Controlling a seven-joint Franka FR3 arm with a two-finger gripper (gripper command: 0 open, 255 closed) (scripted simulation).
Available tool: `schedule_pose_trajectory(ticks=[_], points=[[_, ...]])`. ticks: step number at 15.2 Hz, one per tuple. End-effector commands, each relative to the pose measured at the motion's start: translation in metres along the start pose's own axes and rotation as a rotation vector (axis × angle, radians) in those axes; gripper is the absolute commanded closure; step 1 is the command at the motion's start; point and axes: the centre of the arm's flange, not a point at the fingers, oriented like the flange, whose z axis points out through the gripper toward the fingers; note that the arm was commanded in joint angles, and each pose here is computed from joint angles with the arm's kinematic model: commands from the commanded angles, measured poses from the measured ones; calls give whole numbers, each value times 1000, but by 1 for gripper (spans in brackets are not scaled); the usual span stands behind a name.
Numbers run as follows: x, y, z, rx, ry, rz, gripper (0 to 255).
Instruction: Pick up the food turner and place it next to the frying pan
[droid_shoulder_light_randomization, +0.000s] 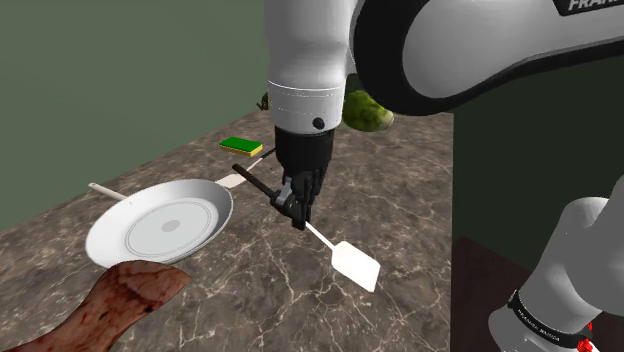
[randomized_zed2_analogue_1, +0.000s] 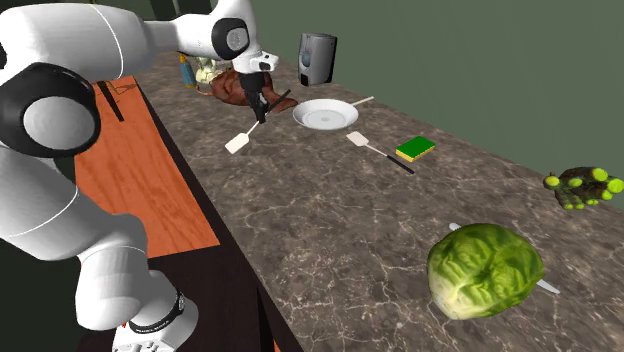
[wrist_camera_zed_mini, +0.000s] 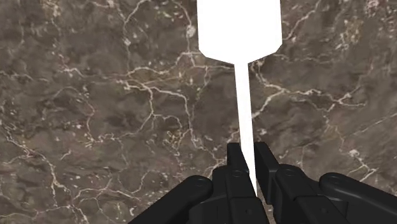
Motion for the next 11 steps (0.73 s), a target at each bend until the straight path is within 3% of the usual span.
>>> schedule_pose_trajectory(ticks=[1,11], points=[[6,-24,1,1,0,4,255],[39,-151,3,1,0,4,255]])
